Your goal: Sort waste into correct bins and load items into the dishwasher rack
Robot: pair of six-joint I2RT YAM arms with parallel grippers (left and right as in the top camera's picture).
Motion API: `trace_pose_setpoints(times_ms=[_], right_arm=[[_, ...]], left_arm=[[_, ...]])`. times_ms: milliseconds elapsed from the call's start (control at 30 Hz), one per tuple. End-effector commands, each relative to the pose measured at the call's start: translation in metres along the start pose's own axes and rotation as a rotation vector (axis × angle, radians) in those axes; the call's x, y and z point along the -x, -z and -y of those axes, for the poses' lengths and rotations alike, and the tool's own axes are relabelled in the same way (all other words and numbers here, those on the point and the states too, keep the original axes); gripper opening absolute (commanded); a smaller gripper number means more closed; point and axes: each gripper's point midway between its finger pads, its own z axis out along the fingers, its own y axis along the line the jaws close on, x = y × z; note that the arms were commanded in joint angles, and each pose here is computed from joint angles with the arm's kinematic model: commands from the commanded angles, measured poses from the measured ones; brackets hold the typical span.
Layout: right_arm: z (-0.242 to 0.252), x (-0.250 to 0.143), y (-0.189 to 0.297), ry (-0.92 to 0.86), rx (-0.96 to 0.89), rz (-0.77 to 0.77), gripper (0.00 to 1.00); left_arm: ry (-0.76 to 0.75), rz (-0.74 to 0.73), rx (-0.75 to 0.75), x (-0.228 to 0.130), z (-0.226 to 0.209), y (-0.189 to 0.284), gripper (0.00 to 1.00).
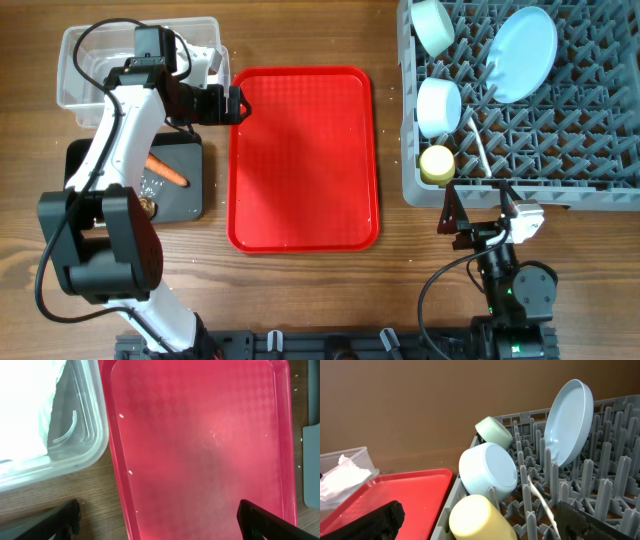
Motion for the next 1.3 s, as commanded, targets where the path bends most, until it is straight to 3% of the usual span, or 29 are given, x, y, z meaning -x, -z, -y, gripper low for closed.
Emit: trace_pose_setpoints(times_ms=[0, 133, 233, 533, 767, 1267], right_arm=[[0.0, 0.0, 0.0, -0.015, 0.003, -0.001, 1.0], [0.0, 0.0, 0.0, -0.014, 0.003, -0.001, 1.0], [0.0, 0.0, 0.0, -0.014, 0.003, -0.001, 1.0], [0.0, 0.0, 0.0, -0.014, 0.003, -0.001, 1.0], [0.0, 0.0, 0.0, -0.014, 0.003, -0.001, 1.0], [0.0, 0.0, 0.0, -0.014, 0.003, -0.001, 1.0]], left_arm=[[-0.054, 0.067, 0.019, 0.011, 0.014, 0.033, 1.0], [-0.14, 0.269, 0.033, 0.027, 0.032, 0.074, 1.0], [-0.21, 0.443, 0.046, 0.017, 0.044, 0.102, 1.0], [-0.309, 0.822, 0.086, -0.078, 0.057, 0.135, 1.0], [-0.28, 0.976, 0.1, -0.127, 0.052, 0.131, 1.0], [-0.28, 1.189, 0.149, -0.142, 0.042, 0.134, 1.0]])
